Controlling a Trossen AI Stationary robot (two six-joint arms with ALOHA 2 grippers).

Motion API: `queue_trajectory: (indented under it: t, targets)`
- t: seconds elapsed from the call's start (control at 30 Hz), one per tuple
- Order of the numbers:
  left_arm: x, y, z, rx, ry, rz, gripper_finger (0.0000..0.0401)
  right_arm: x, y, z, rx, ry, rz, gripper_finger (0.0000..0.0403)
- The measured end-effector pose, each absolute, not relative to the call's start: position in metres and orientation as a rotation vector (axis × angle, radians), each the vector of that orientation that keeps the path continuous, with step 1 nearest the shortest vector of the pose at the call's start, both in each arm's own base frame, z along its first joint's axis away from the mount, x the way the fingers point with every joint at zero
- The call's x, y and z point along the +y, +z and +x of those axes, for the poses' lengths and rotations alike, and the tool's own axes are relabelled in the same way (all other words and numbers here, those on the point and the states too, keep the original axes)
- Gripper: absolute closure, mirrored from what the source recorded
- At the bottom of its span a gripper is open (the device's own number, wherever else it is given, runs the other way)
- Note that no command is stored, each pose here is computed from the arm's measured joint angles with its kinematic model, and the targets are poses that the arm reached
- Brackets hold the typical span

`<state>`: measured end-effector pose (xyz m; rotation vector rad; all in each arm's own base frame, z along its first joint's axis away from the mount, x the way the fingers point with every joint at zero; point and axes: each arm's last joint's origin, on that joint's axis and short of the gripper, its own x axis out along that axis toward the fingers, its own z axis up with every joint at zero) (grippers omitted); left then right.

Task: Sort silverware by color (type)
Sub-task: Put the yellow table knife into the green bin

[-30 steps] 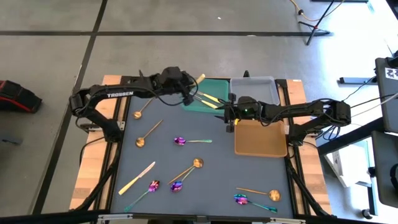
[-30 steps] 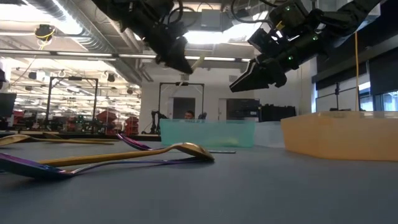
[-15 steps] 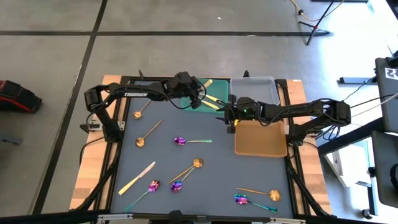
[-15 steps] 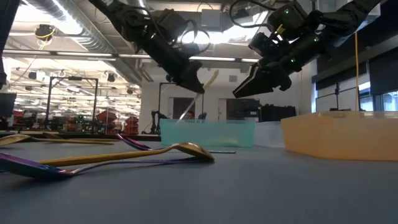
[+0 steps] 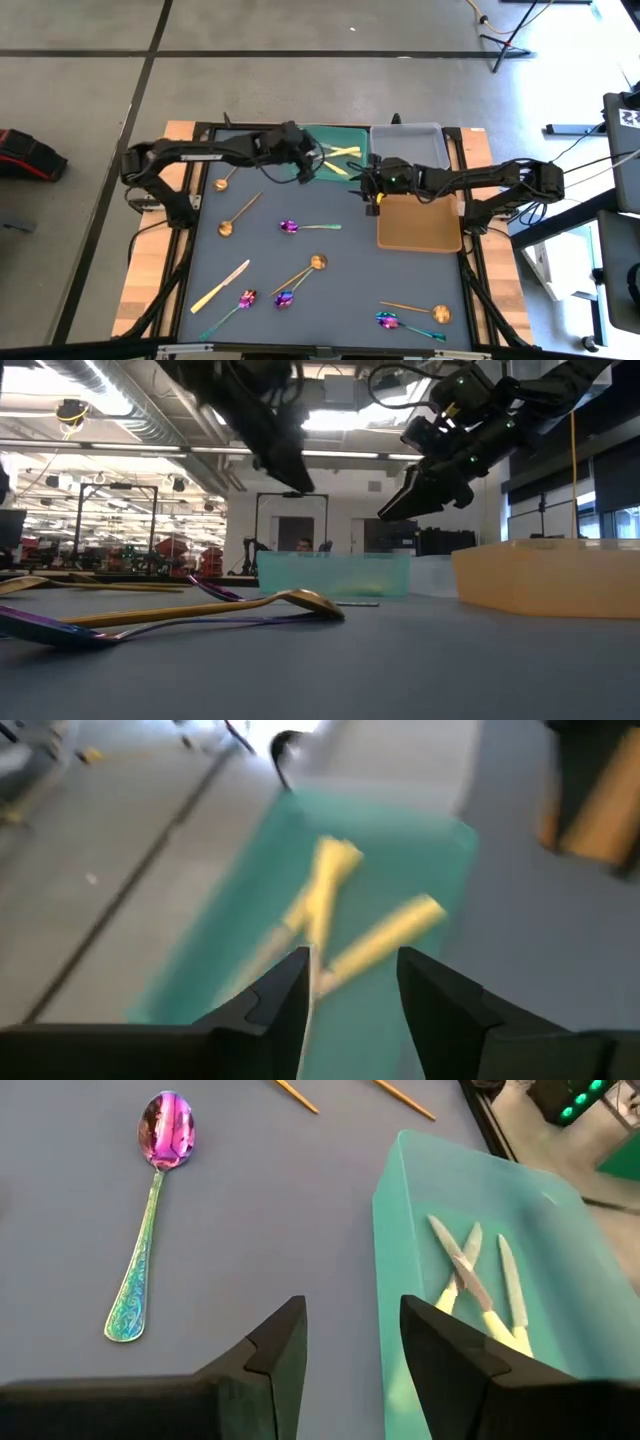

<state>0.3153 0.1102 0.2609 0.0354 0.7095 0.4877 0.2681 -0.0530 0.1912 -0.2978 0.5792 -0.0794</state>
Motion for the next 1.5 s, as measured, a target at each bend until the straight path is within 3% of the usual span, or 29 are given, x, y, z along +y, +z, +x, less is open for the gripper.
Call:
queue_trajectory:
  t: [0.57,1.03,1.5]
  targets:
    - [-0.018,0.266,0.259,1.09,0.459,-0.359,0.0253,-0.016,0.196,0.275,0.505,0.051,-0.372,0.0251]
    - [-0.089,0.262,0.232,1.2,0.518,-0.642,0.0255,0.023,0.193,0.273,0.506,0.197,-0.424,0.0251]
    - [-0.163,0.255,0.184,1.31,0.547,-0.735,0.0256,0.042,0.19,0.269,0.543,0.231,-0.302,0.0251]
